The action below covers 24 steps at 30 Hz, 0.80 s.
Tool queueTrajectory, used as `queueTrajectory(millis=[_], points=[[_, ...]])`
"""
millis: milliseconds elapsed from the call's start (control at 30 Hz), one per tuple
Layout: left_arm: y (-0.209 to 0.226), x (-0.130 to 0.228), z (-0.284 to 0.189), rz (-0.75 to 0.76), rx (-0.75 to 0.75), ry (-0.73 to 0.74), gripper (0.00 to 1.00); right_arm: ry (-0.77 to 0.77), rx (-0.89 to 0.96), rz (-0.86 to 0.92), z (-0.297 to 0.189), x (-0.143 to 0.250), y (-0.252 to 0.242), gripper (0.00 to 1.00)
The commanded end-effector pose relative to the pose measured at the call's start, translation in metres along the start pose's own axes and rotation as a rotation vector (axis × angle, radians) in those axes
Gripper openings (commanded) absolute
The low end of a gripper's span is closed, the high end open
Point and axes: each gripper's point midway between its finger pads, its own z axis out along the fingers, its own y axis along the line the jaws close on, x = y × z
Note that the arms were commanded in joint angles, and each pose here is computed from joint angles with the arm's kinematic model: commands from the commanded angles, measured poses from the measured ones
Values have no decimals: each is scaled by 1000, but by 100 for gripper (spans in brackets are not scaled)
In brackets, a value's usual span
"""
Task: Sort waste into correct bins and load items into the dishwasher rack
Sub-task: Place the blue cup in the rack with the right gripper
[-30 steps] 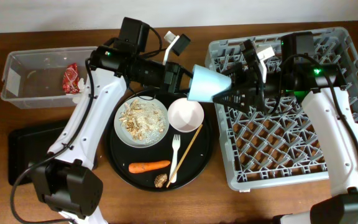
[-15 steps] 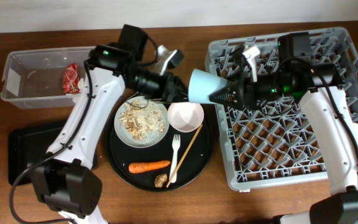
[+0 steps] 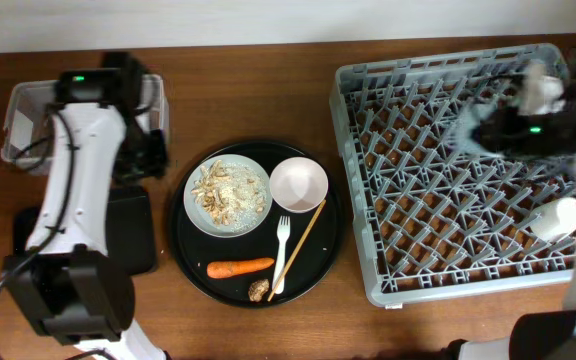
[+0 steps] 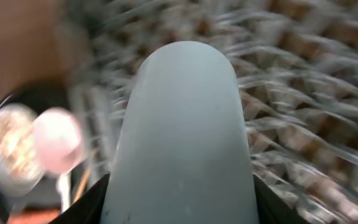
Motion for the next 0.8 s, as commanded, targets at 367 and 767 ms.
queueTrajectory(millis=[367, 767], points=[[42, -2, -16, -140, -51, -55, 37, -8, 313, 379, 14, -10, -152, 32], [34, 0, -16, -116, -51, -53, 38, 44, 261, 391, 64, -15, -166, 79]])
